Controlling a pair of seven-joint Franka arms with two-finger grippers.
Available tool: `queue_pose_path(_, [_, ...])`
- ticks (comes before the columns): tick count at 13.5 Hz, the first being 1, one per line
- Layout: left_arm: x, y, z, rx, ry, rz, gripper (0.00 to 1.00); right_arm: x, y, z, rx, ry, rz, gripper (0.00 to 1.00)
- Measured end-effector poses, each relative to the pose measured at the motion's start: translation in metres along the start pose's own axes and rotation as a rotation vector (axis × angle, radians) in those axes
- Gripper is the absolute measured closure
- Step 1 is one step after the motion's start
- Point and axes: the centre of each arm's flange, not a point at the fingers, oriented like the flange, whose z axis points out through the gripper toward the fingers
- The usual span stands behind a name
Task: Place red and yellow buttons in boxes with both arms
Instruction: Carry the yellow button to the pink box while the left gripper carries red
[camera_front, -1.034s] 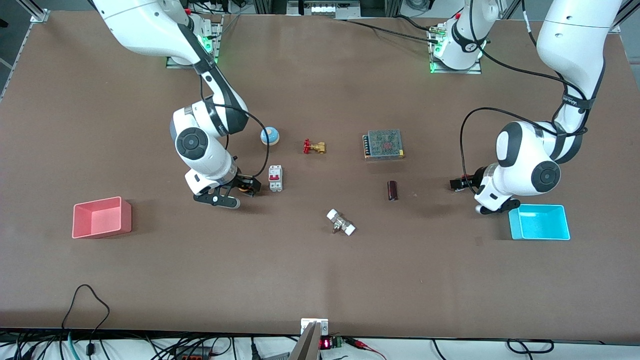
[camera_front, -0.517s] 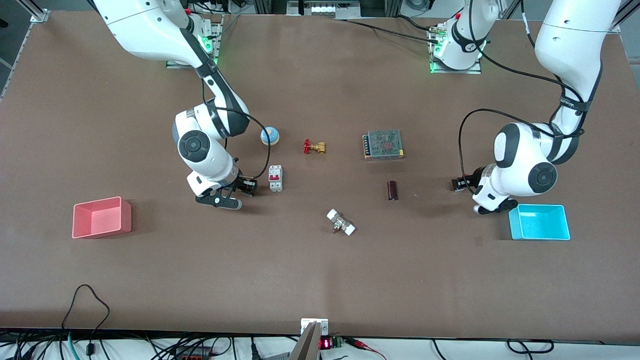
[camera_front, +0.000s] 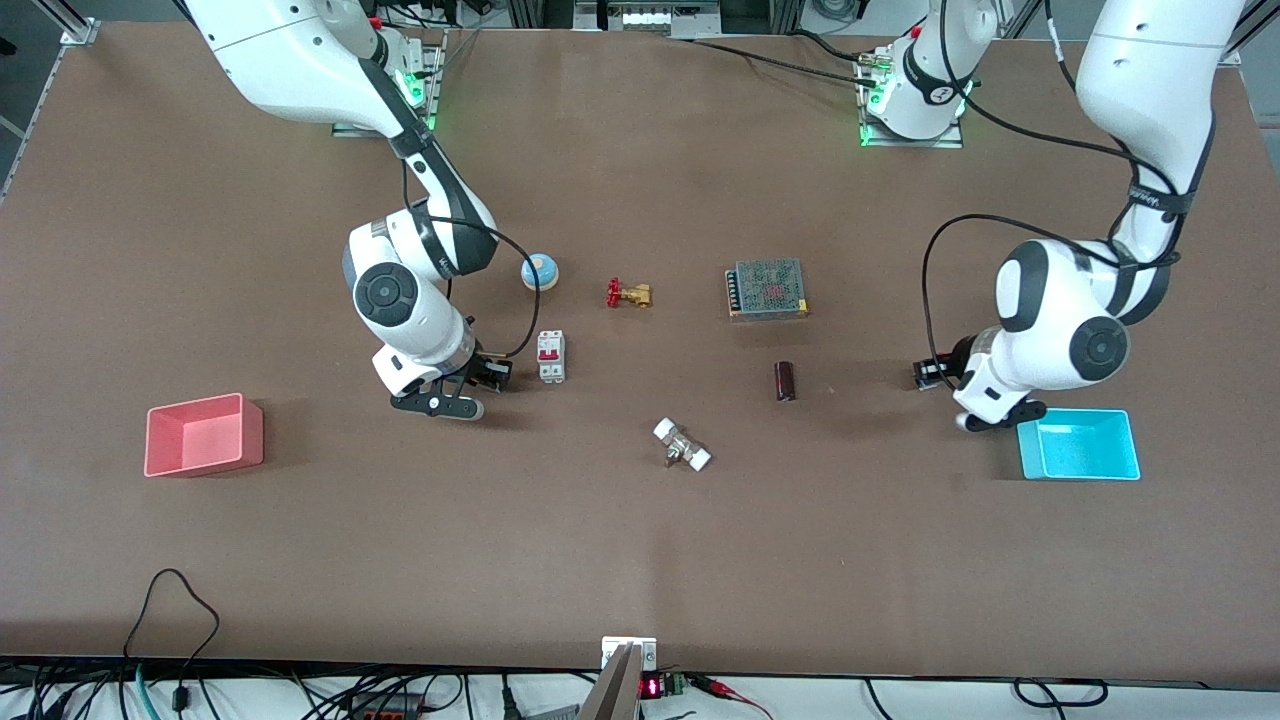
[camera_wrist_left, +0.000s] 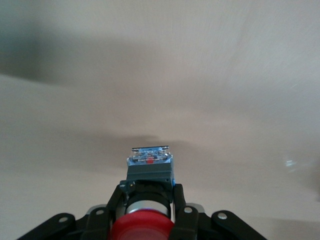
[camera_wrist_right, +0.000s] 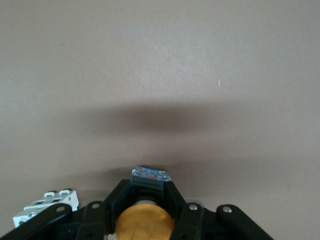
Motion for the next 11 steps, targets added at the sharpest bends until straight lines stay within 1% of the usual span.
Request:
queue_pose_path(1, [0.002, -0.010, -0.024, -0.006, 0.013, -0.012, 0.59, 0.008, 0.006, -0.010, 0.001, 0.005, -0.017, 0.64])
queue_pose_path(3, [0.004, -0.039, -0.067, -0.011, 0.024, 0.000, 0.59, 0.032, 0.040, -0.054, -0.010, -0.006, -0.075, 0.64])
queue_pose_path(5, [0.011, -0.072, -0.096, 0.022, 0.063, 0.024, 0.59, 0.060, 0.107, -0.119, -0.016, -0.006, -0.153, 0.64])
queue_pose_path(7, [0.021, -0.099, -0.117, 0.053, 0.101, 0.052, 0.59, 0.079, 0.195, -0.171, -0.018, 0.012, -0.233, 0.64])
queue_pose_path(9, [0.034, -0.115, -0.126, 0.060, 0.124, 0.092, 0.59, 0.088, 0.270, -0.194, -0.023, 0.020, -0.304, 0.64])
queue_pose_path(11, [0.053, -0.125, -0.121, 0.056, 0.128, 0.122, 0.59, 0.093, 0.320, -0.195, -0.026, 0.022, -0.363, 0.64])
